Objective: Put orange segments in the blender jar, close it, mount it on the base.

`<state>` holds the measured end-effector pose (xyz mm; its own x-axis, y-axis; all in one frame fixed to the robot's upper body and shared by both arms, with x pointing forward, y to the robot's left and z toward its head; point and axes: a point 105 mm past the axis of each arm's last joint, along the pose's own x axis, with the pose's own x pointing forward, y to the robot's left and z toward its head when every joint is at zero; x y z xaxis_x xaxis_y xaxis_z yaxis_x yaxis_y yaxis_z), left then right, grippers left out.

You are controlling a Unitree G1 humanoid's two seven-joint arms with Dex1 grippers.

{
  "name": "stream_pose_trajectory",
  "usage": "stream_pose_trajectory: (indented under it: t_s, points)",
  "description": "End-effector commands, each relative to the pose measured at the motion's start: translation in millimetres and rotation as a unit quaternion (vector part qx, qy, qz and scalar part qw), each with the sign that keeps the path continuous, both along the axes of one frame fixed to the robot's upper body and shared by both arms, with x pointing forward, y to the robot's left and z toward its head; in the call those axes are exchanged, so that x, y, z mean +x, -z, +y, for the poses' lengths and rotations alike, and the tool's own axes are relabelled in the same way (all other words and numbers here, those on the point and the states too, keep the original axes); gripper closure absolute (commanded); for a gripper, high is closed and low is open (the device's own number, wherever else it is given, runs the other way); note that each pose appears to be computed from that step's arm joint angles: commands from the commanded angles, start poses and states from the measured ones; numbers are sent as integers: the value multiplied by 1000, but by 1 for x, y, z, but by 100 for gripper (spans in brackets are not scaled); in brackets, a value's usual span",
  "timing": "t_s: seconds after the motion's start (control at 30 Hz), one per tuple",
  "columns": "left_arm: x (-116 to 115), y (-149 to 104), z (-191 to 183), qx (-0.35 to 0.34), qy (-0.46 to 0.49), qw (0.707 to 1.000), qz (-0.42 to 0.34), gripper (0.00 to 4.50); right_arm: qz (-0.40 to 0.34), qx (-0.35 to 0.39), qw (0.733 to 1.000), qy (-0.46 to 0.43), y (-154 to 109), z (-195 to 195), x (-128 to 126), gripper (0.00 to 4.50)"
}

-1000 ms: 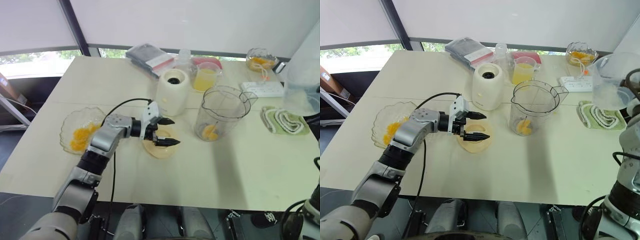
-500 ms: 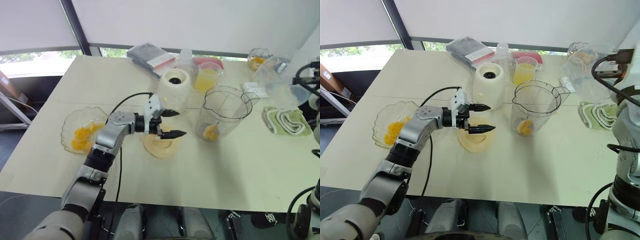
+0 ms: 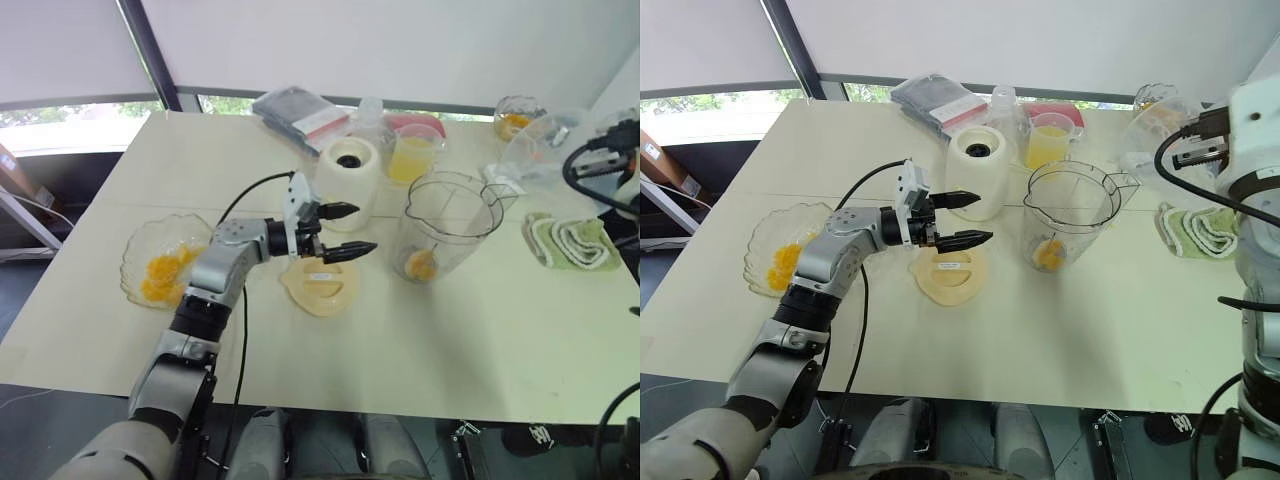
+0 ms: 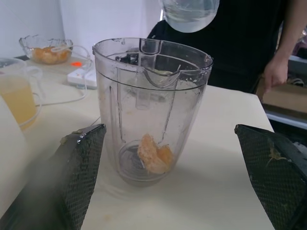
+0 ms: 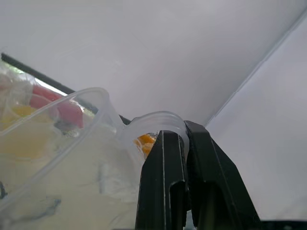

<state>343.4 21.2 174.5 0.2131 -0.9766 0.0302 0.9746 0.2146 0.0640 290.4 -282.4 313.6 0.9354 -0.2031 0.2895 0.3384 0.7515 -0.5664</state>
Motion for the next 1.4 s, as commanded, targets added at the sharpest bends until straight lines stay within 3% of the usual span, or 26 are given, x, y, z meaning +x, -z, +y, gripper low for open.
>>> stream_pose_trajectory:
  t_s: [0.03, 0.63, 1.4]
  points:
    - [-1, -19, -3, -16, 7, 999, -29, 0, -38, -43, 998, -2, -21, 8, -11, 445]
    - [1, -20, -4, -18, 5, 999, -31, 0, -12, -166, 986, -30, -19, 27, -8, 445]
    - [-1, -15, -2, -7, 5, 999, -33, 0, 6, -211, 977, -37, -8, 30, -6, 445]
